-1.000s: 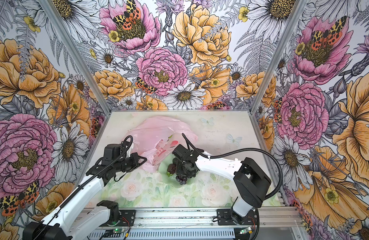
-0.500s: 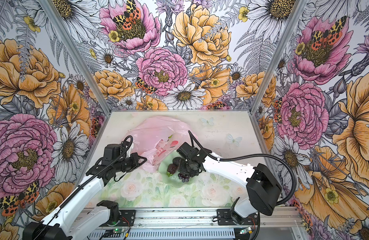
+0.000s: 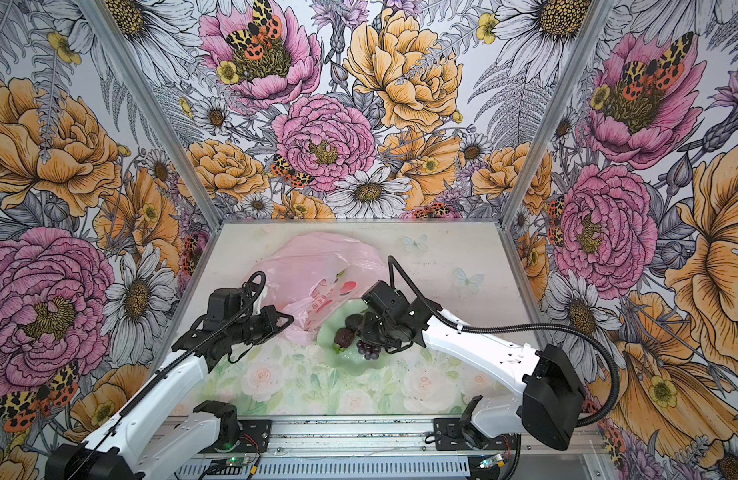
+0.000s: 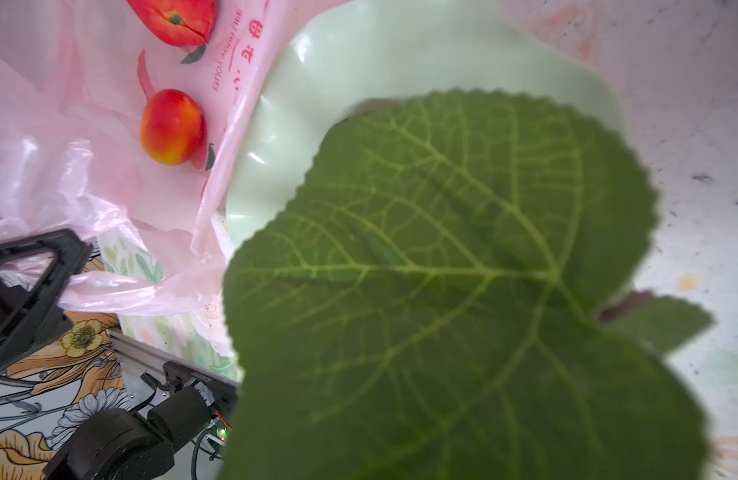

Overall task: Place the fruits into the plastic bag
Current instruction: 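Carry the grape bunch with the right gripper toward the bag mouth, then lower the grape bunch into the pink bag held by the left gripper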

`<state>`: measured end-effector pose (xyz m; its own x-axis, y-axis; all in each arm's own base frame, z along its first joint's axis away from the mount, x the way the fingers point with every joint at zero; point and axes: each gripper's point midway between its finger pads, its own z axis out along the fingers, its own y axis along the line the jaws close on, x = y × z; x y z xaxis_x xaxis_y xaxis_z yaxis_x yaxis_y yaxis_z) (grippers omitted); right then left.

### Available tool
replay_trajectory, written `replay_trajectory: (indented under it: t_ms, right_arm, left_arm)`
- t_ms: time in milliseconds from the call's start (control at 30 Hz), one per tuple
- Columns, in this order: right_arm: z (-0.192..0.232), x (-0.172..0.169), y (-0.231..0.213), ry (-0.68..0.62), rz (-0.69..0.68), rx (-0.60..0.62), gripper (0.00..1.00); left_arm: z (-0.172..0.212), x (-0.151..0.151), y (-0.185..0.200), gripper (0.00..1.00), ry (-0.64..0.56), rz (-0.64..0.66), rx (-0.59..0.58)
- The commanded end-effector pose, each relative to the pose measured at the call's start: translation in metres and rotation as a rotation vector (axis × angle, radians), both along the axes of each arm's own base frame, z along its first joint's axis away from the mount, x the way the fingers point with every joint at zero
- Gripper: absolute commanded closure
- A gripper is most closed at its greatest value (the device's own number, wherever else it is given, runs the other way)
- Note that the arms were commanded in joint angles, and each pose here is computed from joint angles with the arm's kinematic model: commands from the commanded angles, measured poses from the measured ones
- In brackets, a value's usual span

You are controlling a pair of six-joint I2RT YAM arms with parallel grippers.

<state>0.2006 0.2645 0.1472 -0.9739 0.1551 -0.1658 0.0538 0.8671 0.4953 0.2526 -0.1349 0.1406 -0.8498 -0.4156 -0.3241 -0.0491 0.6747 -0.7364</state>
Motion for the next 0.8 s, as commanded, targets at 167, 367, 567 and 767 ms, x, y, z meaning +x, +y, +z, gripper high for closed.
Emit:
replay_trajectory:
  t_ms: [167,367,567,767]
  right_arm:
    - [0.054,0.009,0.005,-0.120,0.014,0.101,0.73]
    - [0.082,0.014,0.014,-0.177,0.051,0.150,0.73]
    - [0.104,0.018,0.033,-0.202,0.131,0.196,0.73]
    - [0.117,0.021,0.059,-0.194,0.237,0.245,0.73]
  left_arm:
    - [-0.001,0.001,0.000,1.00,-0.005,-0.004,0.003]
    - [0.004,0.002,0.002,1.00,-0.013,0.006,-0.005]
    - [0.013,0.003,0.002,1.00,-0.026,0.022,-0.025]
    - [0.029,0.003,0.003,1.00,-0.057,0.055,-0.049]
